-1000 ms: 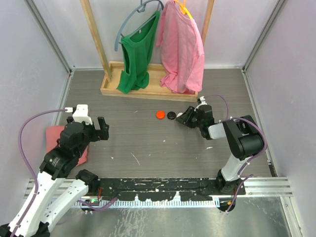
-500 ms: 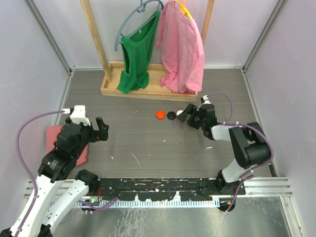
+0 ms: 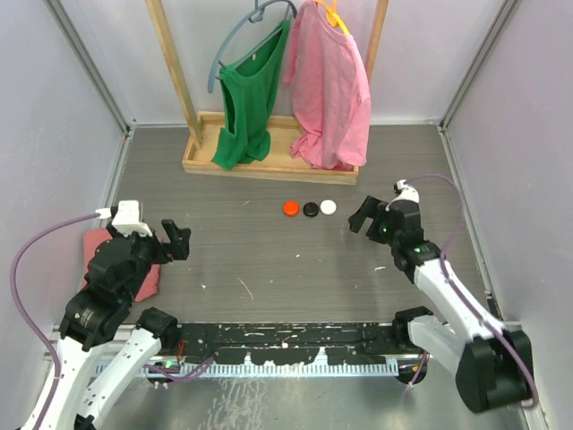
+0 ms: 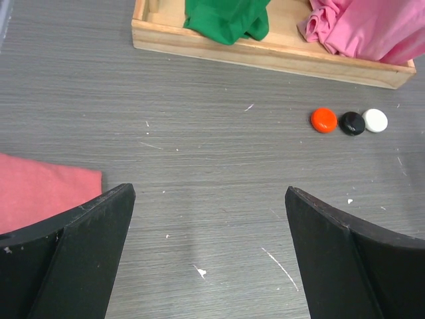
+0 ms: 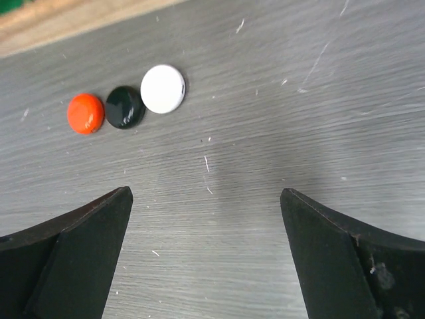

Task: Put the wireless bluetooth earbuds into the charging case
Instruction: Place the charging case at the center of the board, then reset both arms

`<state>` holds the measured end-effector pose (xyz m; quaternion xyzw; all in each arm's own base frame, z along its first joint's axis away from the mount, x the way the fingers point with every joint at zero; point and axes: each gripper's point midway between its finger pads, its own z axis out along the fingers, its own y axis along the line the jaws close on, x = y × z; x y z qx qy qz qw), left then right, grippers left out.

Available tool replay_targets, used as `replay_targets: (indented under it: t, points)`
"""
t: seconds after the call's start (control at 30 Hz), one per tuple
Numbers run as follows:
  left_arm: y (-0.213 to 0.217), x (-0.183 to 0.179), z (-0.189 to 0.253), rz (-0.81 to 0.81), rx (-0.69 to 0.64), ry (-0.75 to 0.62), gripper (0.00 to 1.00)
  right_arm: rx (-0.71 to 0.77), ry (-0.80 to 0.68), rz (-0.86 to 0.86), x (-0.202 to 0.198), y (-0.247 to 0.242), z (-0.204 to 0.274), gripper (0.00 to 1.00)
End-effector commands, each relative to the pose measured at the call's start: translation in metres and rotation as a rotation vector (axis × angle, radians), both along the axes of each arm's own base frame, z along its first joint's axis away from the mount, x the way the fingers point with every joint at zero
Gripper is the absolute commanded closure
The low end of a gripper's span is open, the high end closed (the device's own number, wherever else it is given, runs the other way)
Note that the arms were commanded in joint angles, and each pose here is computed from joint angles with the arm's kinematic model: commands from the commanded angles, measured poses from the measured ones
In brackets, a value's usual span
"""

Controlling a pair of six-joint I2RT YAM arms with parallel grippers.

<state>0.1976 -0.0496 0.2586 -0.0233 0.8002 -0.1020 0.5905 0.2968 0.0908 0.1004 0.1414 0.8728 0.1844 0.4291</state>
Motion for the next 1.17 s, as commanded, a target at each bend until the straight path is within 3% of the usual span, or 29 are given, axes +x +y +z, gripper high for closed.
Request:
replay_targets:
  t: [0.0, 0.2, 0.37, 1.13]
  points:
    - [0.011, -0.007, 0.019, 0.05, -0.041, -0.076, 0.02, -0.144, -0.141, -0.056, -0.017, -0.033, 0.056, 0.0]
    - [0.019, -0.016, 0.026, 0.077, -0.084, -0.15, 0.02, -0.199, -0.358, -0.053, -0.047, -0.048, 0.137, 0.0]
    - [0.02, -0.023, 0.027, 0.071, -0.122, -0.2, 0.02, -0.221, -0.456, -0.06, -0.064, -0.055, 0.173, 0.0]
    - [0.019, -0.021, 0.009, 0.057, -0.086, -0.165, 0.02, -0.238, -0.541, -0.046, -0.077, -0.058, 0.187, 0.0]
